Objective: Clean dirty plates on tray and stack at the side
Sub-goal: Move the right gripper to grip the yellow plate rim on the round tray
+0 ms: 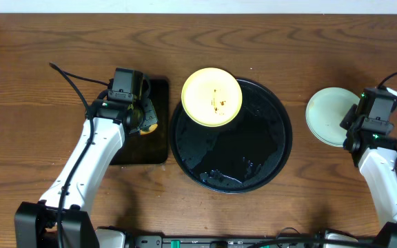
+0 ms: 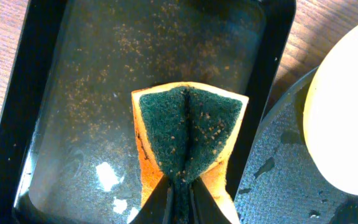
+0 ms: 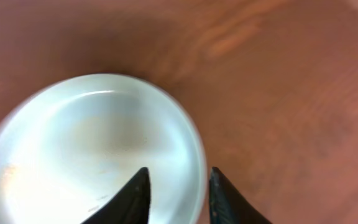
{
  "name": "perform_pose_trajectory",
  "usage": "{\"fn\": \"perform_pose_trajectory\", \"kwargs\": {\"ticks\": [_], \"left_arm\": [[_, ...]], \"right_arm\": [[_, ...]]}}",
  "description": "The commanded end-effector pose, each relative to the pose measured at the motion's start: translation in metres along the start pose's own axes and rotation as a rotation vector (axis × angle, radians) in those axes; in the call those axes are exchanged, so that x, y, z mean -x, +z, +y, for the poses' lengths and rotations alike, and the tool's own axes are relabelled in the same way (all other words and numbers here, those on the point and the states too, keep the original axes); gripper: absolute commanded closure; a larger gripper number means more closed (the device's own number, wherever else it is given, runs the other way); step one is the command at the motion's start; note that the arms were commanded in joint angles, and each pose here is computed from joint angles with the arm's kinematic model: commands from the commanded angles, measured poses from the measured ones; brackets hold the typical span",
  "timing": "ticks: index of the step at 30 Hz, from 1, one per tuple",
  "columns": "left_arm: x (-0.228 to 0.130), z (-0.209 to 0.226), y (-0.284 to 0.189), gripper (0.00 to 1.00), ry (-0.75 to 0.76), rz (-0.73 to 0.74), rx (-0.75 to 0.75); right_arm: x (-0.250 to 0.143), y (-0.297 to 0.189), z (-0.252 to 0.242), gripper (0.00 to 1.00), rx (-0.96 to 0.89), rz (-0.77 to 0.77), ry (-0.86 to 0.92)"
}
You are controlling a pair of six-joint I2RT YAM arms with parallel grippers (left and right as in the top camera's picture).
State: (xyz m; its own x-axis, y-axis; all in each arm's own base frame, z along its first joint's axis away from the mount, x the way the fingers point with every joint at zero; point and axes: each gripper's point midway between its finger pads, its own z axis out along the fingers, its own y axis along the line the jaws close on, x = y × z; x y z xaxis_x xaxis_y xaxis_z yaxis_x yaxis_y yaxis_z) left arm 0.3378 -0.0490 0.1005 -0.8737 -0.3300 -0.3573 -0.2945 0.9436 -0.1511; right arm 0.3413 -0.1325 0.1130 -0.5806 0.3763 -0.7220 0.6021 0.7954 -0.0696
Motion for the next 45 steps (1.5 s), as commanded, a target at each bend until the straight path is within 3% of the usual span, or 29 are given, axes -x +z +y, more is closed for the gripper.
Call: {"fn": "perform_pose_trajectory", "kwargs": {"ticks": [1,7,13,22,27,42,45], "left_arm": [[0.000,0.004,0.000,0.92,-0.007,-0.002,0.014],[0.000,0.004,0.000,0.91,-0.007,-0.002,0.014],[0.000,0.004,0.000,0.91,-0.007,-0.002,0.015],[0.000,0.004,0.000,0.92,-0.007,-0.001,0.014],[0.000,0.004,0.000,0.91,-0.007,-0.001,0.014],[0.000,0.004,0.000,0.91,-0.007,0.000,0.015],[-0.001,0.005,0.000,0.92,-0.007,0.005,0.018]], "right_arm": [[0.006,-0.010,0.042,0.68,0.244,0.014,0.024],[-0.015,-0.060,0.132,0.67,0.738,0.114,-0.041],[-0.046,-0.103,0.184,0.66,0.922,0.162,-0.193],[-0.028,-0.137,0.226,0.61,0.909,0.196,-0.378],[-0.031,-0.128,0.261,0.60,0.920,0.247,-0.443],[-0.127,-0.056,0.307,0.63,0.878,0.452,-0.508],[-0.138,-0.051,0.310,0.67,0.873,0.471,-0.519]]}}
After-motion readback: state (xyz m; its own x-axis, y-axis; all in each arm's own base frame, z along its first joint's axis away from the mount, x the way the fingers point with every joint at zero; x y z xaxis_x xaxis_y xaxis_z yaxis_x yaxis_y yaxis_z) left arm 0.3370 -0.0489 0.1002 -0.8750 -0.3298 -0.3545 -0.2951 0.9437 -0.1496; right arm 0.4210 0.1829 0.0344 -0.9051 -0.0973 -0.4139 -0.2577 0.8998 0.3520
